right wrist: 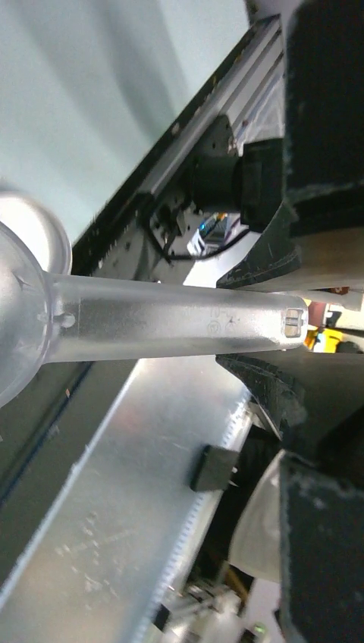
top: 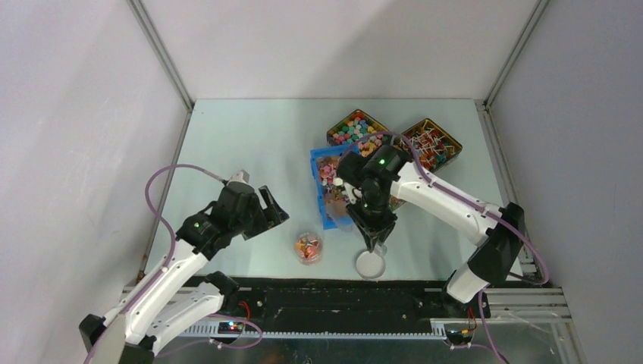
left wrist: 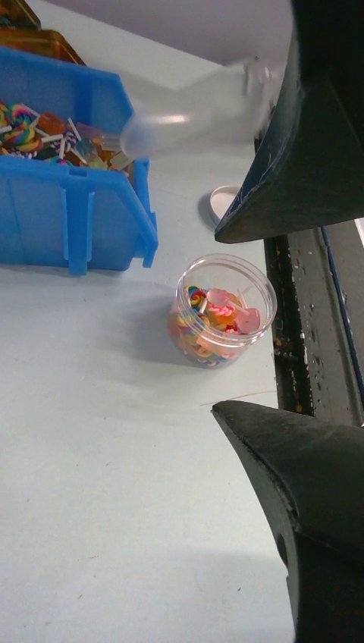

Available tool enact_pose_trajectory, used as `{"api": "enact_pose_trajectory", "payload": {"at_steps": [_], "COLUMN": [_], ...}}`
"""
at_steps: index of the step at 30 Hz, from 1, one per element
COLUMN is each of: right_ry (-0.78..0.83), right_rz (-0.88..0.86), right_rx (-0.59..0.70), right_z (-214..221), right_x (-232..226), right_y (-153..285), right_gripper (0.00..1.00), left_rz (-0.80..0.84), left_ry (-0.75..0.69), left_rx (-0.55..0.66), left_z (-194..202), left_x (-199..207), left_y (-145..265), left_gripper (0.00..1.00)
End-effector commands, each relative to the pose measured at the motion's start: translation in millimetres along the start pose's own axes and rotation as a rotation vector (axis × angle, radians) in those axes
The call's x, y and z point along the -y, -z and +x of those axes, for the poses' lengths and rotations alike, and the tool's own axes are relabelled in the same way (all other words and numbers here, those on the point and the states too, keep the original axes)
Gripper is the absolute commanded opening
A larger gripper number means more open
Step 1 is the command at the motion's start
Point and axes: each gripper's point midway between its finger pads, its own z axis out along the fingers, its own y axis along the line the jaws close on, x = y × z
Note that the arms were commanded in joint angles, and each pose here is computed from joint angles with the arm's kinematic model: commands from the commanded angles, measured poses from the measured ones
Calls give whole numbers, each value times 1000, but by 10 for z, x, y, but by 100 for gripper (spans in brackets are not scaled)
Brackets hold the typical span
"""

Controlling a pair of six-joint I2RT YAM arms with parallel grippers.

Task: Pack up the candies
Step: Place the fake candies in the packing bottle, then scoop the fake candies from the storage box.

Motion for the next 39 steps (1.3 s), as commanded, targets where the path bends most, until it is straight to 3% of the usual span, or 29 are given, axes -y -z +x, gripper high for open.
{"api": "enact_pose_trajectory", "payload": {"at_steps": [1, 15, 29, 39], "right_ry": [-48, -167, -193, -153], "right_rz": [166, 202, 331, 359], "right_rx": [93, -38, -78, 39], "right_z": [-65, -238, -757, -1234], "right_x": [386, 622, 842, 905], "right_y": [160, -72, -289, -370], "right_gripper": [0, 0, 0, 0], "left_rz": [22, 40, 62, 57], "left_ry": [-50, -108, -79, -66], "left_rx": [21, 24, 26, 26], "left_z": [-132, -192, -126, -78], "left_x": [117, 193, 163, 99], "left_y": [46, 81, 55, 55], "left_gripper": [82, 86, 87, 88]}}
